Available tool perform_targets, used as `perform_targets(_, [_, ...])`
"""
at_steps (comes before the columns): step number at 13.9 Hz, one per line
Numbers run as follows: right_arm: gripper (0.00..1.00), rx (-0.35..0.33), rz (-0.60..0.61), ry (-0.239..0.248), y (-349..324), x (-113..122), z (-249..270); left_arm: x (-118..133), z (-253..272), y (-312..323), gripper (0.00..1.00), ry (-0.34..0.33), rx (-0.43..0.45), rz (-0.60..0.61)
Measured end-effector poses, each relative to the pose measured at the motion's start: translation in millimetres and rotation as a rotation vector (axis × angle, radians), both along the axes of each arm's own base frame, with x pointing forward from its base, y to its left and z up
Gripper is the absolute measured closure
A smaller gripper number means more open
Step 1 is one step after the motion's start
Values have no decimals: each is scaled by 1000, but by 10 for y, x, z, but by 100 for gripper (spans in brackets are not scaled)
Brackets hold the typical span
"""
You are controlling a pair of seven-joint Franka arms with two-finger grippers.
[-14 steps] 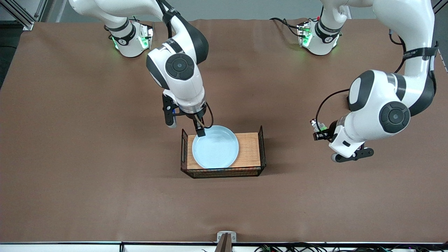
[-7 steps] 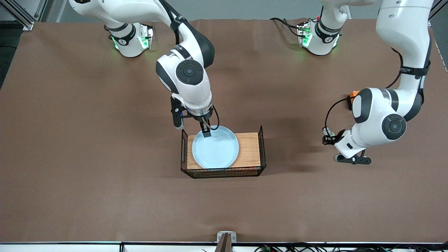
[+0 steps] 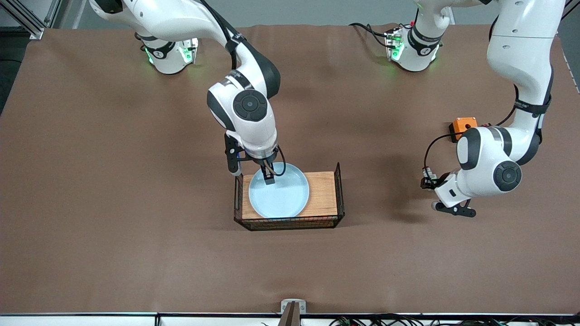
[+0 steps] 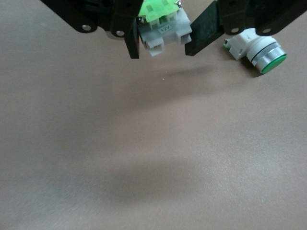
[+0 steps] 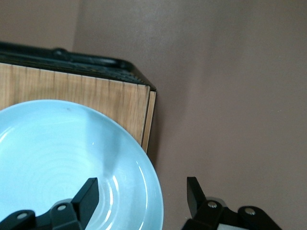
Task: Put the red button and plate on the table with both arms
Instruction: 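Carry the button toward the red button while the right gripper lowers to the plate, then release the button with the left gripper while the right gripper grips the plate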
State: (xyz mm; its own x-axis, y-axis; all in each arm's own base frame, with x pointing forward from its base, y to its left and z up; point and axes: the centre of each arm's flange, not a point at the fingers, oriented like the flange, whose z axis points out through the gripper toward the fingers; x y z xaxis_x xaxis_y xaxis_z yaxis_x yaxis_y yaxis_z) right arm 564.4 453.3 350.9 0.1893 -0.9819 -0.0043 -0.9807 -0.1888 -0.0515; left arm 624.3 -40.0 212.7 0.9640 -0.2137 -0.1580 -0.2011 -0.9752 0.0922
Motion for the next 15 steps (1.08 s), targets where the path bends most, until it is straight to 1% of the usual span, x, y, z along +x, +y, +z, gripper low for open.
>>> perform_targets(1, [21, 2, -4, -1, 8, 5, -29, -21, -56, 18, 54, -4, 2, 1])
perform_targets(2, [21, 3, -4, -2, 17, 3, -36, -47, -104, 39, 54, -7, 3, 1])
perform_targets(4, [41, 6, -4, -5, 41, -5, -13, -83, -159, 91, 54, -10, 2, -3])
perform_targets(5, [47, 7, -5, -7, 48, -5, -2, -89, -171, 125, 54, -11, 1, -1])
perform_targets(6, [48, 8, -5, -8, 50, -3, 6, -85, -175, 150, 54, -14, 1, 2])
perform_targets(8, [66, 5, -3, -3, 63, -20, 12, -75, -180, 169, 54, -22, 1, 5])
perform_targets(9, [66, 5, -1, -3, 76, -30, 11, -70, -181, 167, 54, -25, 1, 5])
perform_targets(11, [77, -1, 5, -1, 96, -54, 15, -63, -198, 156, 54, -27, 1, 3])
perform_targets(12, [77, -8, 12, -7, 109, -65, 14, -63, -215, 137, 54, -26, 0, 1])
perform_targets(13, [83, -13, 18, -7, 128, -87, 15, -56, -227, 114, 48, -28, -1, -1])
perform_targets(14, [89, -16, 23, -8, 148, -104, 13, -48, -231, 92, 37, -29, 0, 3])
perform_targets(15, [90, -18, 27, -16, 153, -101, 13, -32, -222, 76, 28, -31, 1, 17])
